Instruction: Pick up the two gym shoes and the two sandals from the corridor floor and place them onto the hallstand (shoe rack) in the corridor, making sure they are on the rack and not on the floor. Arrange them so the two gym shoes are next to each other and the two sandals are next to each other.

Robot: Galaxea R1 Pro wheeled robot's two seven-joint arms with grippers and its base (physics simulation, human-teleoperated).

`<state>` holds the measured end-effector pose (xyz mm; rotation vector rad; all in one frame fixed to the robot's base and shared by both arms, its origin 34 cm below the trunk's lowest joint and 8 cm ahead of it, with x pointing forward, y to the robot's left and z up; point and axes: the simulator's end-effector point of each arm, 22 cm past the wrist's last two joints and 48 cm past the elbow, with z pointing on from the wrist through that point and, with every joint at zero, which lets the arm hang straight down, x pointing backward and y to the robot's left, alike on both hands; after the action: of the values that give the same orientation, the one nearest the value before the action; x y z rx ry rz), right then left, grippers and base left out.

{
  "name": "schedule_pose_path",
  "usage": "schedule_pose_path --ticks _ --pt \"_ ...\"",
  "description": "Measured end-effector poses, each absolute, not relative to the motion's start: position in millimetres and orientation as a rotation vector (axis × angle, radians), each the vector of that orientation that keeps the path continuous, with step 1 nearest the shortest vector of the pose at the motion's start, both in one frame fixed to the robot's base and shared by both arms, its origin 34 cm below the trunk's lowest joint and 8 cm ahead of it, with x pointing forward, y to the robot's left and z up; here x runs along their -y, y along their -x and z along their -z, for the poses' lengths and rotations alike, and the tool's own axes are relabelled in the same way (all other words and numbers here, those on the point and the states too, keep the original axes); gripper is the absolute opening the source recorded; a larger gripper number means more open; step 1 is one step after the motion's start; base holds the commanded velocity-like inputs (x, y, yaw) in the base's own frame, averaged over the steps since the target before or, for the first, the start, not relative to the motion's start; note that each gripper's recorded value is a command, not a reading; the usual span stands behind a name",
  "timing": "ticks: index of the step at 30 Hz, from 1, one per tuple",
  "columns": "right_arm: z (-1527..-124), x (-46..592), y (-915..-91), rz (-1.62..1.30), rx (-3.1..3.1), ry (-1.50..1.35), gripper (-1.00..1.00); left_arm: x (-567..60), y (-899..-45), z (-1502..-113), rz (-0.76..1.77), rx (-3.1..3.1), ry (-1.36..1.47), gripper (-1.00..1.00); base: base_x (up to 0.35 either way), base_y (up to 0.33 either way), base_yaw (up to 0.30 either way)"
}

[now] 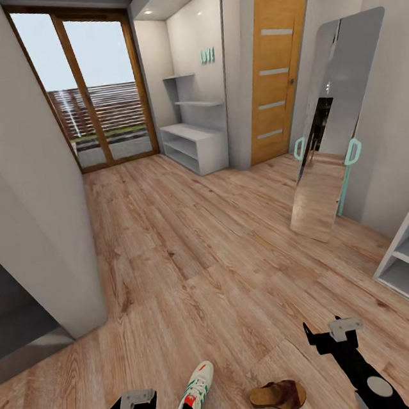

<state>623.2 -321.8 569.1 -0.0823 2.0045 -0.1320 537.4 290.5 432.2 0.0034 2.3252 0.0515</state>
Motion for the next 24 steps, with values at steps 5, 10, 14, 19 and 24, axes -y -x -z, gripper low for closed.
schedule_pose_path --ticks 5,10,14,19,24 --pt "-556.8 322.1 -620.8 0.133 -2.023 0.081 1.00 -290.3 -534.5 -421.0 -0.051 -2.330 -0.005 1.00 0.000 0.000 0.000" --pt "-543.3 322.9 -617.4 0.134 -2.041 0.079 1.00 -290.2 -532.8 -410.8 -0.051 -2.331 -0.005 1.00 0.000 0.000 0.000" --pt "-533.3 323.2 -615.3 0.135 -2.048 0.078 1.00 -290.0 -531.2 -402.2 -0.051 -2.331 -0.006 1.00 0.000 0.000 0.000" --pt "-519.5 324.0 -612.1 0.136 -2.058 0.077 1.00 -289.6 -528.1 -389.9 -0.051 -2.336 -0.010 1.00 0.000 0.000 0.000" --pt "-505.2 324.4 -608.8 0.137 -2.067 0.077 1.00 -288.3 -524.1 -376.5 -0.049 -2.343 -0.018 1.00 0.000 0.000 0.000"
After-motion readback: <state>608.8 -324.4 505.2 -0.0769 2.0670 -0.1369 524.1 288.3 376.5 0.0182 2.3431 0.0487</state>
